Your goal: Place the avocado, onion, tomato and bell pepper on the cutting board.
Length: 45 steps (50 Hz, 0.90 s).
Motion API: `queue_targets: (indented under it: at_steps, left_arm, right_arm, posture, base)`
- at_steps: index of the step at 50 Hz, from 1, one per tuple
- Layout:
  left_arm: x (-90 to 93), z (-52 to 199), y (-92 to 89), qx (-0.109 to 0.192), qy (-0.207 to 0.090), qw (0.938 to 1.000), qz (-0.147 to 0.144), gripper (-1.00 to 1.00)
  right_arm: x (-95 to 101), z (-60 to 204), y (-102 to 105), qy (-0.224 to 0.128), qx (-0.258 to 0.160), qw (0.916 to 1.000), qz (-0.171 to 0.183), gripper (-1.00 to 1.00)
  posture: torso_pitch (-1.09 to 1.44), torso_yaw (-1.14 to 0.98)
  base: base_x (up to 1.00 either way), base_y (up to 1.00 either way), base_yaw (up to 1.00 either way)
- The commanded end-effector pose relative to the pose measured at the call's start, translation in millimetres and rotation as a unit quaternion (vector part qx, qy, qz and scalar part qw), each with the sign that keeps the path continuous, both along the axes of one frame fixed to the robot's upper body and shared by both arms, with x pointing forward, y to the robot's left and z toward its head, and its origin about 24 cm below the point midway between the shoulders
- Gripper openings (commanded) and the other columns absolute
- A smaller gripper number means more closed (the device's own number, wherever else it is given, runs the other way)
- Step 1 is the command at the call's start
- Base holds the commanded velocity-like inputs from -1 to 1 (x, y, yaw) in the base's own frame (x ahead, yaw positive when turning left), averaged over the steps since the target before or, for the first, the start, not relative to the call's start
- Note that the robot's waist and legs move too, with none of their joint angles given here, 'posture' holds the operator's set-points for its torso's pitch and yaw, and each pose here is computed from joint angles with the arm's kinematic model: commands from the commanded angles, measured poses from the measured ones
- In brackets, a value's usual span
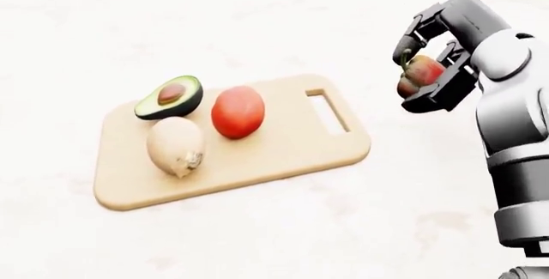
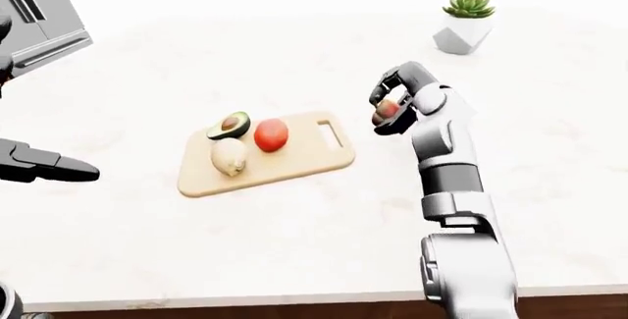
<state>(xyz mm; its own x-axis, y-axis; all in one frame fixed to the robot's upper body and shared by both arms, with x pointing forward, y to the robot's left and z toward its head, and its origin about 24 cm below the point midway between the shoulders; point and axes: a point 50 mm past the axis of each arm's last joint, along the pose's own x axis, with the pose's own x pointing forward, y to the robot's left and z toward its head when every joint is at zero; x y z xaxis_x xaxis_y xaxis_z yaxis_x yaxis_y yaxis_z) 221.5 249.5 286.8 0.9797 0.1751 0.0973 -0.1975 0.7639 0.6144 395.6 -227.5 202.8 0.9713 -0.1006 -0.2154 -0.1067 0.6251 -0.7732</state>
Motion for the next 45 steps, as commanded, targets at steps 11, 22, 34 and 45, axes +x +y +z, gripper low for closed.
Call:
queue_targets:
  at_steps: [11, 22, 34, 45]
  left_arm:
    - [-6.9, 7, 2.4, 0.013, -0.027, 0.9995, 0.013, 1.00]
    - [-6.7, 5, 1.7, 0.012, -0.026, 0.9995, 0.014, 1.00]
    - [-10.5, 6, 4.0, 0.011, -0.026, 0.9995, 0.015, 1.00]
    - [-9.7, 6, 3.8, 0.012, -0.027, 0.9994, 0.017, 1.00]
  right_arm:
    - [-12.3, 36, 56, -0.050, 0.002, 0.9945, 0.092, -0.77]
    - [-19.8, 19, 79, -0.036, 0.001, 0.9903, 0.134, -0.77]
    - [-12.5, 16, 97, -0.031, 0.000, 0.9875, 0.154, -0.73]
    - [-2.3, 2, 105, -0.021, 0.001, 0.9869, 0.160, -0.65]
  posture:
    - [-0.21, 0.00]
    - [-0.21, 0.00]
    - [-0.21, 0.00]
    - [-0.21, 0.00]
  base:
    - [0.00, 0.00, 0.00]
    - [0.00, 0.00, 0.00]
    - [0.00, 0.00, 0.00]
    - [0.00, 0.00, 0.00]
